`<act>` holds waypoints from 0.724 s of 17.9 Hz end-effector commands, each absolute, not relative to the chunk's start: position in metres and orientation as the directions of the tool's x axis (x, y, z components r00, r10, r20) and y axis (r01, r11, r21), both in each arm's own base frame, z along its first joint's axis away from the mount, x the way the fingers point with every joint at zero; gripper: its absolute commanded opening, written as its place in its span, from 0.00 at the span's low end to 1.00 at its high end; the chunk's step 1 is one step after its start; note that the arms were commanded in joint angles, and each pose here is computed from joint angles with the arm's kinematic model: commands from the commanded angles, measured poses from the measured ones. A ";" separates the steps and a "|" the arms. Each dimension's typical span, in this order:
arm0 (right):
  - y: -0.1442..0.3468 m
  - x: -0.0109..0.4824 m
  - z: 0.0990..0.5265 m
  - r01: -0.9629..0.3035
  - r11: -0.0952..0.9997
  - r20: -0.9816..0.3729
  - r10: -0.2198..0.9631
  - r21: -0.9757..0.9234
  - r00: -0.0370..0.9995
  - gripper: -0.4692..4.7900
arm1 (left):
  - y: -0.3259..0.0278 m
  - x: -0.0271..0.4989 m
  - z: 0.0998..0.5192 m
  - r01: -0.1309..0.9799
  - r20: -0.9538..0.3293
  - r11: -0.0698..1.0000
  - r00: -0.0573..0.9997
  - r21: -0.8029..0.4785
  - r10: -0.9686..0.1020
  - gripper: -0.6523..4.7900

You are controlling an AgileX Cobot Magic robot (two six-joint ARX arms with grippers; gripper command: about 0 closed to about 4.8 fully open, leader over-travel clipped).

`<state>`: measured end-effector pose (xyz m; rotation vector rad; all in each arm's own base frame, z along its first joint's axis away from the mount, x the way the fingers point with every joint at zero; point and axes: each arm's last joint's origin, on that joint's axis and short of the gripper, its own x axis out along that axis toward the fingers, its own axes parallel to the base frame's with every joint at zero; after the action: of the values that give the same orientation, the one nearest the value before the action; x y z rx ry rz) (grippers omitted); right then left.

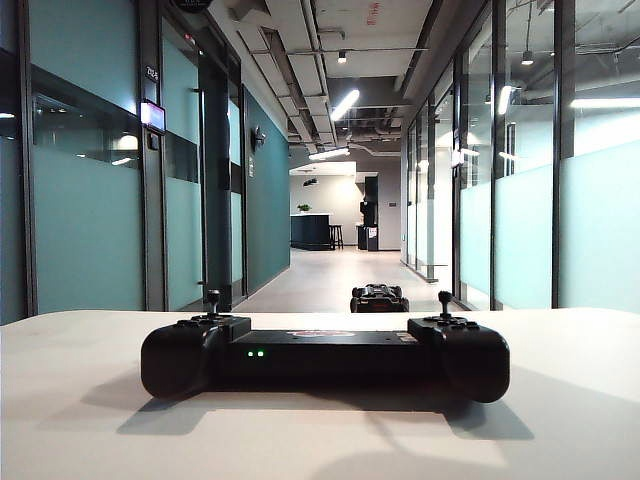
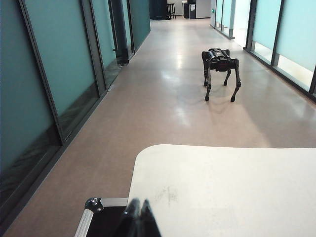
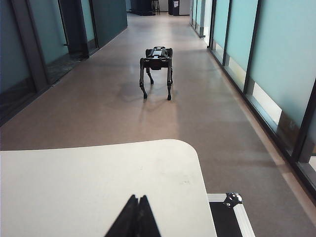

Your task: Push the left joystick on the remote control sitting on the white table forward to make the robot dog walk in a straight line until it approaches the door.

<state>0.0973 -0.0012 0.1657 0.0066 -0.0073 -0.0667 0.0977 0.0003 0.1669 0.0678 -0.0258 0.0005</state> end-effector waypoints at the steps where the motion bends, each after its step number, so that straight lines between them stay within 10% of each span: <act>1: -0.001 0.097 0.166 0.069 0.998 0.023 -0.069 0.005 0.997 0.08 | 0.000 0.097 0.170 -0.004 0.046 0.997 0.999 0.072 0.001 0.11; 13: -0.001 0.084 0.226 0.040 0.997 0.069 -0.044 0.067 0.997 0.08 | 0.000 0.090 0.207 0.020 0.150 0.997 0.989 -0.079 -0.008 0.11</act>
<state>0.0846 -0.0012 0.2222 0.0635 -0.1011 -0.0592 0.0902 0.0002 0.2032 -0.0403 -0.1565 -0.0044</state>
